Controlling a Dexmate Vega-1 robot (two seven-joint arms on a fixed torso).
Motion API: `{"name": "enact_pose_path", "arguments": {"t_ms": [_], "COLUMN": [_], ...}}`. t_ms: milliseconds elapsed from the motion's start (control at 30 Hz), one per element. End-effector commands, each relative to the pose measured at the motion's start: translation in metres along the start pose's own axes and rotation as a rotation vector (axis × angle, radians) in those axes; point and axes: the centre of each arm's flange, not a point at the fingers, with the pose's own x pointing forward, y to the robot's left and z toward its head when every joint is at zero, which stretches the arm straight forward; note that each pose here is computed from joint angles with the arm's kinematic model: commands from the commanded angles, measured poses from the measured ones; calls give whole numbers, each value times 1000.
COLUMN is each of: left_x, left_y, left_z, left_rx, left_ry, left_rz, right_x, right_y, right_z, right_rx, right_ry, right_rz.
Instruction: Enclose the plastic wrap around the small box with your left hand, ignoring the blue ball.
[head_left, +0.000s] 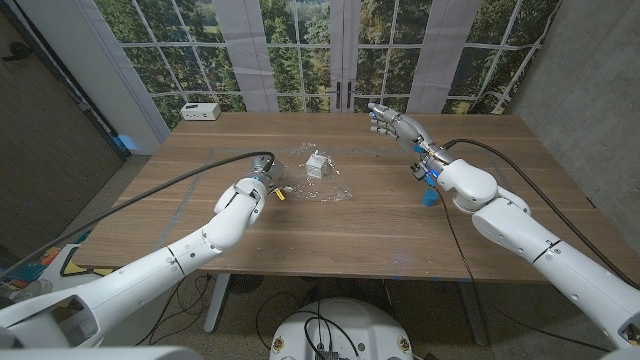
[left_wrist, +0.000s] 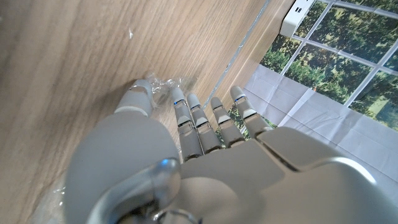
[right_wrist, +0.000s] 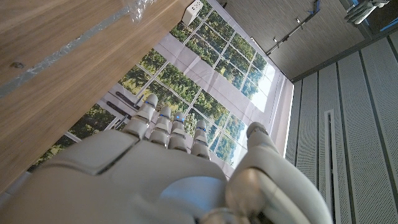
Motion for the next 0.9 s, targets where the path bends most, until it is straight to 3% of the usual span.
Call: {"name": "enact_pose_path", "arguments": {"t_ms": [33,200,367,767,900], "left_x": [5,6,1,0,-1], "left_y": [-3,-4,-1,7,8], "left_z": [8,8,6,9,14], "left_rx": [26,13,-51,-142,-143], "left_ry": [45,65,102,110,132], "left_rz": [141,178,278,389,464], "right_x": [5,5,6,8,8], "right_y": [-3,-3,-3,-3,-3], "right_z": [-2,-3,-5,-6,-6], "right_rx": [-9,-2,7,3,4], "right_ry": [10,15,14,23,25], "right_rz": [0,-12,-8,-4,-3]}}
